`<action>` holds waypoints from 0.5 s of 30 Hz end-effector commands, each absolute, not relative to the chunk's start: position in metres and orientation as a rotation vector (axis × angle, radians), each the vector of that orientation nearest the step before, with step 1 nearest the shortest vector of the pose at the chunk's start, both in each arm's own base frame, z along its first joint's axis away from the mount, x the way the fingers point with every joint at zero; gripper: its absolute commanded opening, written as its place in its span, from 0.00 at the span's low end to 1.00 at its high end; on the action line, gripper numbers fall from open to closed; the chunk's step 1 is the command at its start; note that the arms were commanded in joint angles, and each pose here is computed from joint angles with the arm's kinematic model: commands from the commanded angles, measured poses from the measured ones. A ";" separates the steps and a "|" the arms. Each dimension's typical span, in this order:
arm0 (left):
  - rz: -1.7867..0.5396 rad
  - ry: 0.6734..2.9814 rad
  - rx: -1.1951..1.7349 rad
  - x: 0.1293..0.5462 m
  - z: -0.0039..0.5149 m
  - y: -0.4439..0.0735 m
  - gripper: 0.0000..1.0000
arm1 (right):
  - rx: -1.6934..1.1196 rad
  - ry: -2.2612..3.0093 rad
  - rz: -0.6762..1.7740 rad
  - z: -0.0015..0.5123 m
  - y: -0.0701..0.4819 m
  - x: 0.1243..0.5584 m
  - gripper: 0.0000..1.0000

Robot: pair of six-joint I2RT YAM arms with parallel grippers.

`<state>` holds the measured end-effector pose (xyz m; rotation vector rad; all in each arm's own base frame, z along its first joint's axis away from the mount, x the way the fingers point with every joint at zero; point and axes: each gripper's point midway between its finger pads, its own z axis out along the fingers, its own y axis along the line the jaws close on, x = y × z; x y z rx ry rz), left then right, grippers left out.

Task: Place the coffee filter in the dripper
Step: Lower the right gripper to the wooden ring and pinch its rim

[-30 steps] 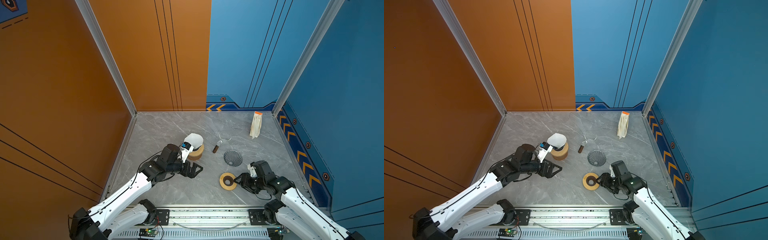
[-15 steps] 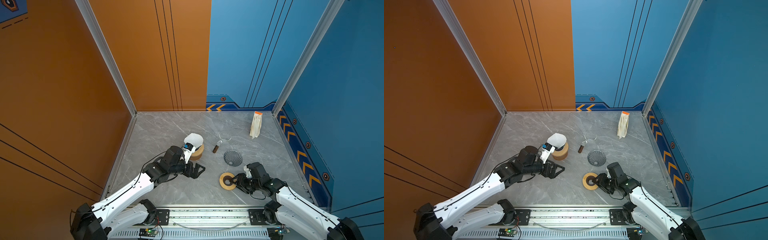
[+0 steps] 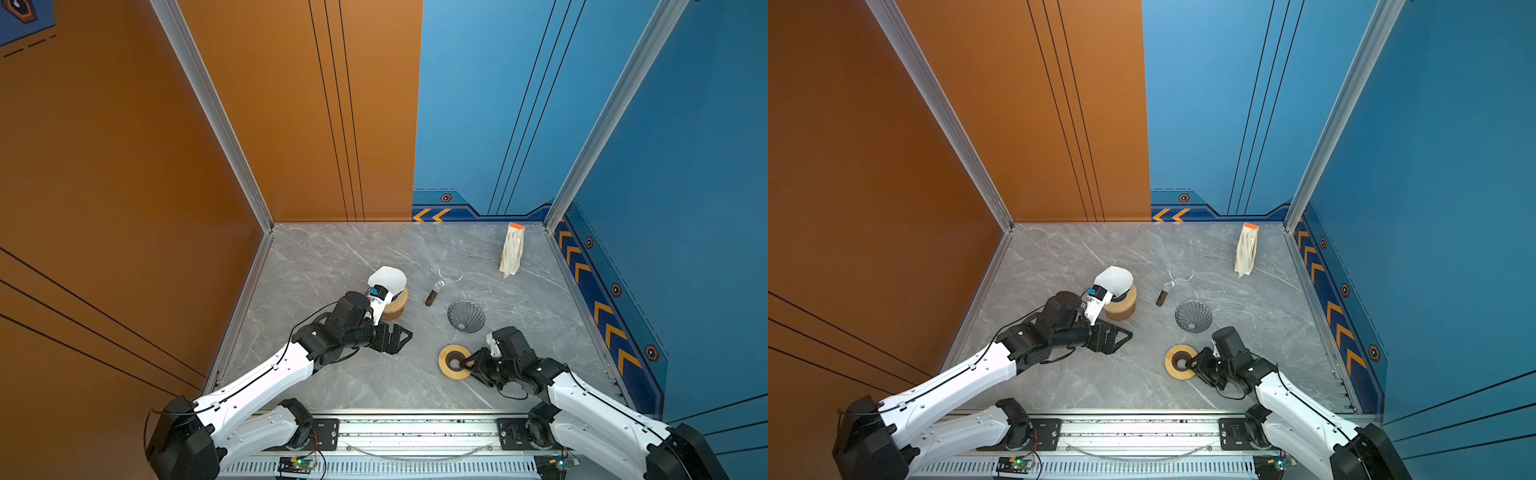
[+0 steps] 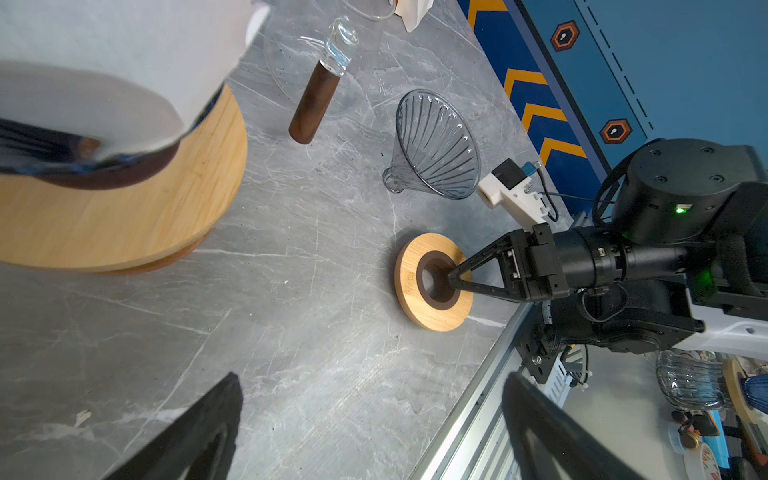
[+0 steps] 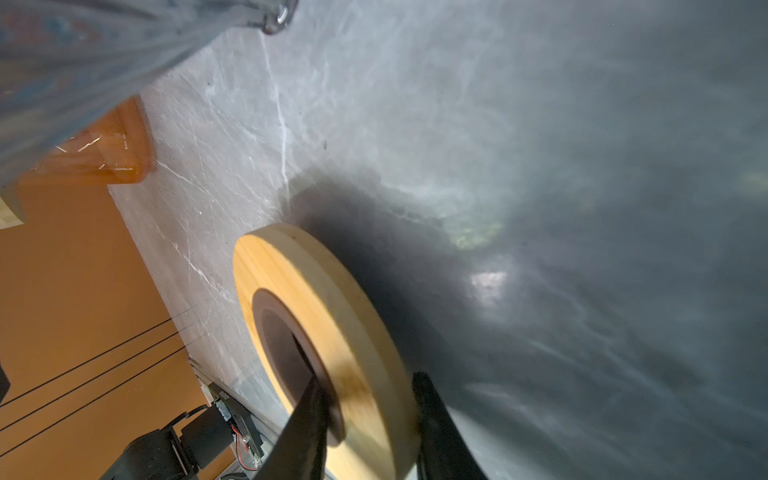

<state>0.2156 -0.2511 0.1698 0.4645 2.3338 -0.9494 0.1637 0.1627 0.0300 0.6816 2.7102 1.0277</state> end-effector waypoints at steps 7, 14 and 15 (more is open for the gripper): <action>-0.982 2.288 0.463 0.222 0.176 -0.259 0.98 | 0.672 2.654 1.030 0.036 0.162 0.170 0.18; -0.973 2.295 0.441 0.224 0.172 -0.257 0.98 | 0.624 2.668 1.023 0.043 0.164 0.167 0.12; -0.976 2.291 0.435 0.224 0.172 -0.258 0.98 | 0.615 2.669 1.022 0.045 0.164 0.167 0.11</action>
